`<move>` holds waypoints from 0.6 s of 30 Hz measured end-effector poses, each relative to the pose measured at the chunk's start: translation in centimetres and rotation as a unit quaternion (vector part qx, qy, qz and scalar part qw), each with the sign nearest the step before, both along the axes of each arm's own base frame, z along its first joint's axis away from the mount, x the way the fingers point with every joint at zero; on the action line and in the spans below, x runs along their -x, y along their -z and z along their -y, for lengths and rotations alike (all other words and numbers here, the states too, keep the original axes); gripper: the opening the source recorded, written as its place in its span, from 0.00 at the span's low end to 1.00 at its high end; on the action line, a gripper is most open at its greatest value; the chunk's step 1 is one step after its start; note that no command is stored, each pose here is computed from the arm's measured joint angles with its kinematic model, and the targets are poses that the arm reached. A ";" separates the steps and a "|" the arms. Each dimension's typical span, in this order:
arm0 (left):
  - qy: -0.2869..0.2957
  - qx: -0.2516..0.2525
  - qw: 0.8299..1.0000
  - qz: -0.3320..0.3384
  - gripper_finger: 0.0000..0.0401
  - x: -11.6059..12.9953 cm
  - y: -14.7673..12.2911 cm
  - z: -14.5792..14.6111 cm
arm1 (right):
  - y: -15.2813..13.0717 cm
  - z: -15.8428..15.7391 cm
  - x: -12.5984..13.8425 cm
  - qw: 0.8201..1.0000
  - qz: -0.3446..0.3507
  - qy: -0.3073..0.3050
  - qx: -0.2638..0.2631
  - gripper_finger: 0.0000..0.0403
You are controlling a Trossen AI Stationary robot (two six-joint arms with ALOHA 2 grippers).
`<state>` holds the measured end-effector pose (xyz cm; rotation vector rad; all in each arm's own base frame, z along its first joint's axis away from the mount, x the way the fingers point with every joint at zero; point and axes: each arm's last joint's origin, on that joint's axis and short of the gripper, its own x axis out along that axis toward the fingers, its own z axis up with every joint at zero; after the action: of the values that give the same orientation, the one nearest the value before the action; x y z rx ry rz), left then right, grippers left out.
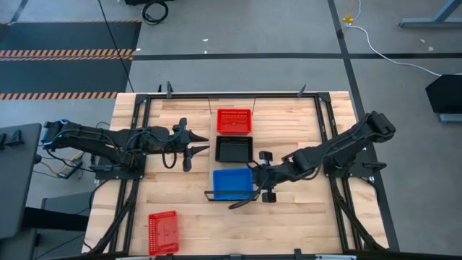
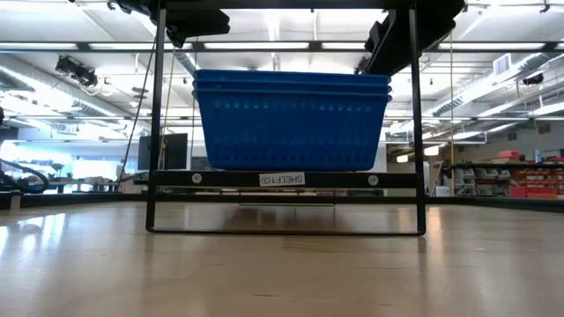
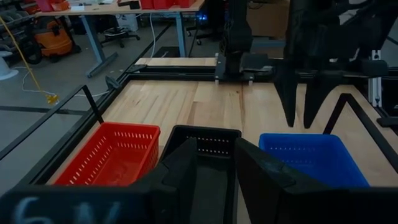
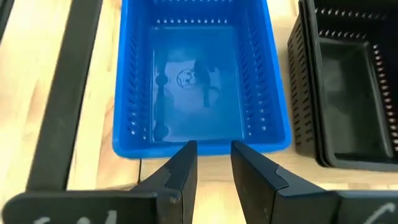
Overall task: Stack baskets on shelf by color
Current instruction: Stack the blue bin on top of the blue bin on the shelf, then stack the red bin on top of the red bin on the shelf
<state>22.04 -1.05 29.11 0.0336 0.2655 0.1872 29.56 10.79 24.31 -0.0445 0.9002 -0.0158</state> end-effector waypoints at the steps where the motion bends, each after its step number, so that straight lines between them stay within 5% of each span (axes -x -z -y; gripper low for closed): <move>1: 0.000 0.000 1.000 0.000 0.29 0.0 0.0 0.0 | -0.1 0.0 0.1 1.000 -0.003 0.000 0.001 0.26; 9: 0.001 0.001 1.000 -0.001 0.29 0.0 0.0 0.0 | -2.1 0.6 1.2 1.000 0.029 0.007 0.003 0.26; 18: 0.047 0.017 0.999 -0.020 0.29 0.4 0.4 2.2 | -2.2 4.0 1.1 0.985 0.024 0.089 0.143 0.26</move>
<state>21.69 -3.26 28.69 0.0167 0.3061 0.0889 28.48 6.82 26.52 -0.2293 0.8460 -0.3123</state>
